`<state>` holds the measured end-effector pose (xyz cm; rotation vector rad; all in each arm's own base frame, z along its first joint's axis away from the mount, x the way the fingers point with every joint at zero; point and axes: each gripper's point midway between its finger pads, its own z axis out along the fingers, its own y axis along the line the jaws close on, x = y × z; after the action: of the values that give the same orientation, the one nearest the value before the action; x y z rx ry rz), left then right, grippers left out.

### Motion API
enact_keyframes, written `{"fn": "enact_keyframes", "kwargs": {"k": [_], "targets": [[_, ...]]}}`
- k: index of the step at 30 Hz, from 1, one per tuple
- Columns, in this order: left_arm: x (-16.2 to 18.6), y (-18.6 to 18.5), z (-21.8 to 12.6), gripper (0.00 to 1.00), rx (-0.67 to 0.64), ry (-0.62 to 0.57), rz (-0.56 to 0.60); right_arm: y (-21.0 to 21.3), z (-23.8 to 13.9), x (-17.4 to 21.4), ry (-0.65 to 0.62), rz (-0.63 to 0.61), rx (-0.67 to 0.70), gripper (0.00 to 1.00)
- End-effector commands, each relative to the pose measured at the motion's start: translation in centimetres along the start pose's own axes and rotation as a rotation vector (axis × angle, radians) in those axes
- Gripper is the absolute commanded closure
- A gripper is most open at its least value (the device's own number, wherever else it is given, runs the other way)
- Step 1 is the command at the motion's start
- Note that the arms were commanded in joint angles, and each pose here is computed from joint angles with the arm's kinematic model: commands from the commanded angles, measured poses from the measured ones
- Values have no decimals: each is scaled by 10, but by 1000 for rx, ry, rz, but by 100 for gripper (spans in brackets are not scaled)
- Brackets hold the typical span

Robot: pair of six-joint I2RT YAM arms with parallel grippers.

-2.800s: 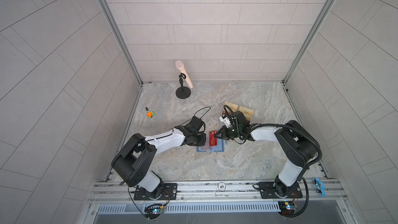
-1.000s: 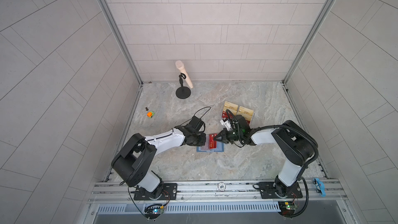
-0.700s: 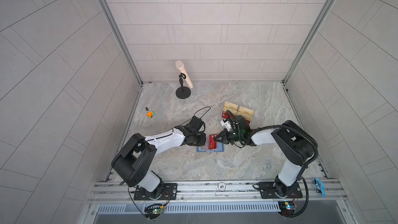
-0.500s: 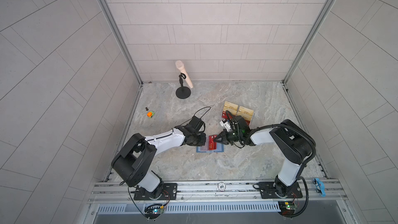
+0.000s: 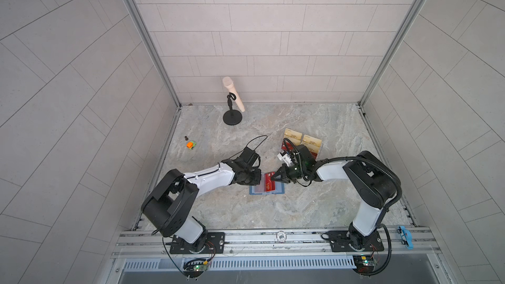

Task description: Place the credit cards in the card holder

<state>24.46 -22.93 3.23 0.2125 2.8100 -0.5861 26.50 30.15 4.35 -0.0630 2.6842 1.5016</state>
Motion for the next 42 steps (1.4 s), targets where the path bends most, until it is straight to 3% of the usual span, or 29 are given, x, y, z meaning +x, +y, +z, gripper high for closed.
{"fn": "enact_keyframes", "kwargs": {"k": [1, 8, 13, 27, 37, 42], "targets": [[1, 3, -1, 89, -7, 0, -4, 2, -2, -1, 11, -7, -6, 100], [2, 4, 0, 90, -6, 2, -11, 7, -1, -2, 29, -21, -14, 100], [3, 6, 1, 99, -12, 9, -10, 4, 0, 0, 40, -20, -11, 100], [6, 10, 2, 100, -19, 16, -15, -4, 1, 4, 81, -48, 64, 100], [5, 9, 2, 99, -18, 14, -17, -11, -1, 12, 114, -81, 156, 86], [5, 9, 2, 99, -14, 13, -19, -13, -2, 15, 125, -91, 197, 70]]}}
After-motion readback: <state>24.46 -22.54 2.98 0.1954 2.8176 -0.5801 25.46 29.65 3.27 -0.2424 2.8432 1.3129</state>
